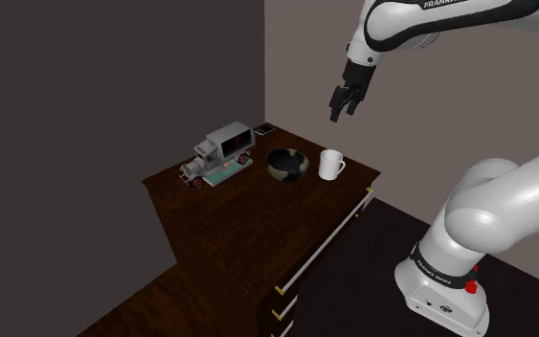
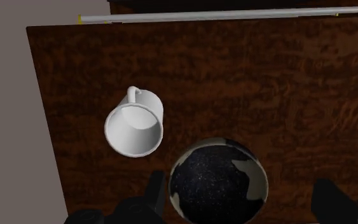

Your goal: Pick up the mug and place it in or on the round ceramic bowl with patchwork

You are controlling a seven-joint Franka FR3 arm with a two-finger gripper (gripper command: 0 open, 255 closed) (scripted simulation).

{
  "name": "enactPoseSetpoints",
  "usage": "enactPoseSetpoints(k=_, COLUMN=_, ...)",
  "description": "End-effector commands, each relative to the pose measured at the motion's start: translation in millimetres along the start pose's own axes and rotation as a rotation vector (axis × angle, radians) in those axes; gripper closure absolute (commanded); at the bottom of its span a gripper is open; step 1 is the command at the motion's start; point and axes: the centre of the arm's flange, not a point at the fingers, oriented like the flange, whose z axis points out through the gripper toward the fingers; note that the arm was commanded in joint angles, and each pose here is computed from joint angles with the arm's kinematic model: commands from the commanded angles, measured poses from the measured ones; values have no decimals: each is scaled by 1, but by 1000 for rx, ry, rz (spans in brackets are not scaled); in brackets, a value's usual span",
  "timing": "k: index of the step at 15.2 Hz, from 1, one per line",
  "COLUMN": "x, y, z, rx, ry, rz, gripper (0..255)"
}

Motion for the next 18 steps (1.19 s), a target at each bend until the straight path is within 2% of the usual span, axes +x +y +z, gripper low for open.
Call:
enactPoseSetpoints(k=1, x=9, y=14, z=24, rx=-2, ry=-12, rz=7, gripper=0)
enactPoseSetpoints(k=18, x=52, y=150, z=200, rx=-13, ry=-113, rz=67, gripper=0)
